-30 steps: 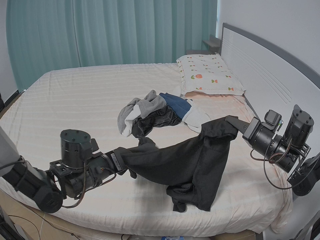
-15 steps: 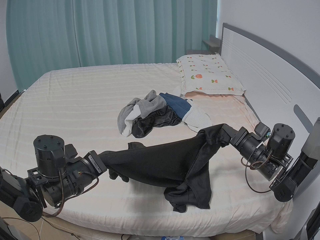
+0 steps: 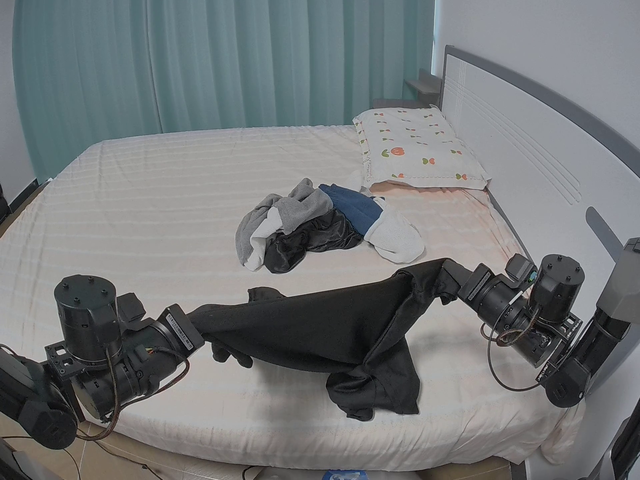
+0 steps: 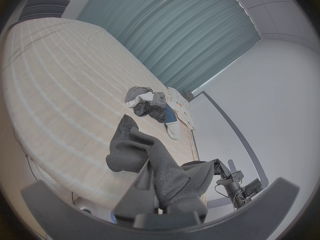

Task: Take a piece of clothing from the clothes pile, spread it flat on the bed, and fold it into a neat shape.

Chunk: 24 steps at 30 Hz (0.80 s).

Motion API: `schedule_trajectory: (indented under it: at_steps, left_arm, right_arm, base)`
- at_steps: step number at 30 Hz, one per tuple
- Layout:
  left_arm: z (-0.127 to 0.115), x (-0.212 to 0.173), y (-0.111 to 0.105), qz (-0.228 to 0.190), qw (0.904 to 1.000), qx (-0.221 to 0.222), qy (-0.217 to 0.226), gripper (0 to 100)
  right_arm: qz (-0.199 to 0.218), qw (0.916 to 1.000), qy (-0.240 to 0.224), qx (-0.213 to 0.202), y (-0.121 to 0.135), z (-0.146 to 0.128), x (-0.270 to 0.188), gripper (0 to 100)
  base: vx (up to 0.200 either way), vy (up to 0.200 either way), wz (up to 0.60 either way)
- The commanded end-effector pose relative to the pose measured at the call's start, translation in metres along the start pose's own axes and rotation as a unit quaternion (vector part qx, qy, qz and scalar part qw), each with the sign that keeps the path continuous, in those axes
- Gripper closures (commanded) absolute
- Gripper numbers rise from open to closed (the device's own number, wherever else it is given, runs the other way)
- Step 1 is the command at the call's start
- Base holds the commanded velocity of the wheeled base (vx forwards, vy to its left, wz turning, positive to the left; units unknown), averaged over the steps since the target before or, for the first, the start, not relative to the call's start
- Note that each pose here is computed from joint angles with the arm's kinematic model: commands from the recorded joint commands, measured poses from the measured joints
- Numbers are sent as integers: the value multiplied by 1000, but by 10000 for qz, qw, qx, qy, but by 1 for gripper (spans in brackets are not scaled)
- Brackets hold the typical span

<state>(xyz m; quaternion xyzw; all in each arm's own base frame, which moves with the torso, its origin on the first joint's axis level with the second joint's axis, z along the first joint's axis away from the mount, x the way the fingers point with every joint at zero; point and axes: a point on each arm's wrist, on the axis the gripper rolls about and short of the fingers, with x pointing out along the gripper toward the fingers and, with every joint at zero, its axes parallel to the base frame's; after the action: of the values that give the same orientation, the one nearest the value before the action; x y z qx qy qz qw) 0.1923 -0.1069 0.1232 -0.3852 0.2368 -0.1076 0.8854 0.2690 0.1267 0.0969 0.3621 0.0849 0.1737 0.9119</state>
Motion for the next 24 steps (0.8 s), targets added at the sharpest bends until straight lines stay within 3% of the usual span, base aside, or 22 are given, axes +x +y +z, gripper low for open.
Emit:
schedule_trajectory:
  at_steps: [1,11,22,24]
  left_arm:
    - [0,1,0,11,10000,0,12,100]
    - [2,3,-1,3,10000,-66,-40,100]
    - [5,0,-3,-108,9998,-143,-43,100]
    - [5,-1,-3,-116,9998,-137,-58,100]
  right_arm:
    - [-16,10000,17,1,-1,-1,0,100]
    - [0,10000,11,2,0,-1,0,100]
    - [49,10000,-7,-20,5,-1,-1,100]
    - [-96,9998,-155,-50,5,-2,0,100]
  base:
    - [0,0,0]
    - [0,0,0]
    - [0,200,0]
    - [0,200,0]
